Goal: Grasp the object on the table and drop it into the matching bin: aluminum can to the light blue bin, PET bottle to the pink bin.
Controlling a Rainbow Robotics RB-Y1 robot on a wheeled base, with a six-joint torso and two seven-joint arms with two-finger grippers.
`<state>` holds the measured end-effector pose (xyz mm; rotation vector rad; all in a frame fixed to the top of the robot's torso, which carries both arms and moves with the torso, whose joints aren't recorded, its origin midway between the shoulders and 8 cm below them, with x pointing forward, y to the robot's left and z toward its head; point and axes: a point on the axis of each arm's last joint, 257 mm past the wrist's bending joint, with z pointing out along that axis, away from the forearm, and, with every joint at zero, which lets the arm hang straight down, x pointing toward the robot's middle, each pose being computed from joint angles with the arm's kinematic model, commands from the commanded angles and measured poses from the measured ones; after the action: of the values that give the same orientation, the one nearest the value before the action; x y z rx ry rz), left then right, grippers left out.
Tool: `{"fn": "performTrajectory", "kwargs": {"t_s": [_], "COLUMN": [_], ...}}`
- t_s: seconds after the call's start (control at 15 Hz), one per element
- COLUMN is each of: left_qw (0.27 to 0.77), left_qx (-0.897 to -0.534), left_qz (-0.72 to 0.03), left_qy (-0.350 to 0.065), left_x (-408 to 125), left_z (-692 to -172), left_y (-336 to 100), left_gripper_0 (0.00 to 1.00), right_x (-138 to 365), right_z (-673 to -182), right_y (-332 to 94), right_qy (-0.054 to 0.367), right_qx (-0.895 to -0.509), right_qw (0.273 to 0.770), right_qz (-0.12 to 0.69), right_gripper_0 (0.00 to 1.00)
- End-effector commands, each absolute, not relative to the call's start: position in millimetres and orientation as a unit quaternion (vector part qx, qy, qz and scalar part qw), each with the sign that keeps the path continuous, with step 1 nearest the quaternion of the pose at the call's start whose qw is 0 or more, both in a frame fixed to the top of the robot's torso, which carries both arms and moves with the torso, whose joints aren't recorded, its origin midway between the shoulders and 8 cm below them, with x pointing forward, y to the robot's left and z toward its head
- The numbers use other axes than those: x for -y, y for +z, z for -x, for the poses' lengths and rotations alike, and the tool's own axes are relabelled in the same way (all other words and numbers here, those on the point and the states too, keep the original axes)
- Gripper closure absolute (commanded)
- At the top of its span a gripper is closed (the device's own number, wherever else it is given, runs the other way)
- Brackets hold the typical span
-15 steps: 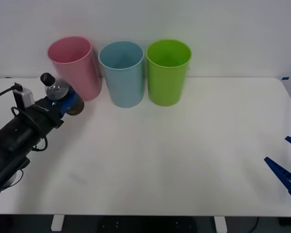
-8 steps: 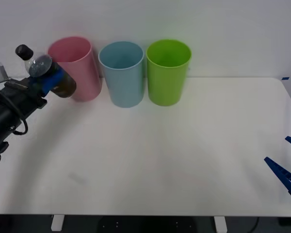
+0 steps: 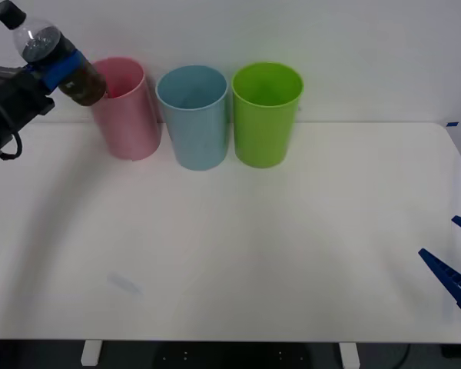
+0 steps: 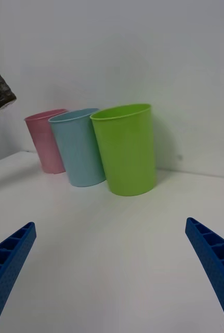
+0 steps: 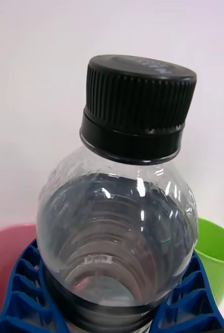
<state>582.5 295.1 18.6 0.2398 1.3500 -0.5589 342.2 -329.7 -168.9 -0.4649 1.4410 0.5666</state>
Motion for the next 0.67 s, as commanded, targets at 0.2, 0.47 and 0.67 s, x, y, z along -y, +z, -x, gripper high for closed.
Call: {"fn": "performTrajectory", "kwargs": {"t_s": [0.2,0.47,0.67], "left_qw": [0.744,0.737,0.728], "left_qx": [-0.625,-0.641,-0.654], "left_qz": [-0.111,-0.117,-0.126], "left_qy": [-0.21,-0.18,-0.163], "left_x": [-310,-311,-305], "left_z": [-626,-658,-677], "left_y": [35,38,39], "left_gripper_0": [1.0,1.0,1.0], "right_x": [330,330,330], "right_z": [-342,-342,-342], "right_y": [-169,-169,-169], "right_qy": [0.253,0.253,0.253], "right_qx": [-0.645,-0.645,-0.645], "right_qw": [0.691,0.691,0.691], "right_qz": [0.208,0.208,0.208], "right_gripper_0": [0.0,0.0,0.0]}}
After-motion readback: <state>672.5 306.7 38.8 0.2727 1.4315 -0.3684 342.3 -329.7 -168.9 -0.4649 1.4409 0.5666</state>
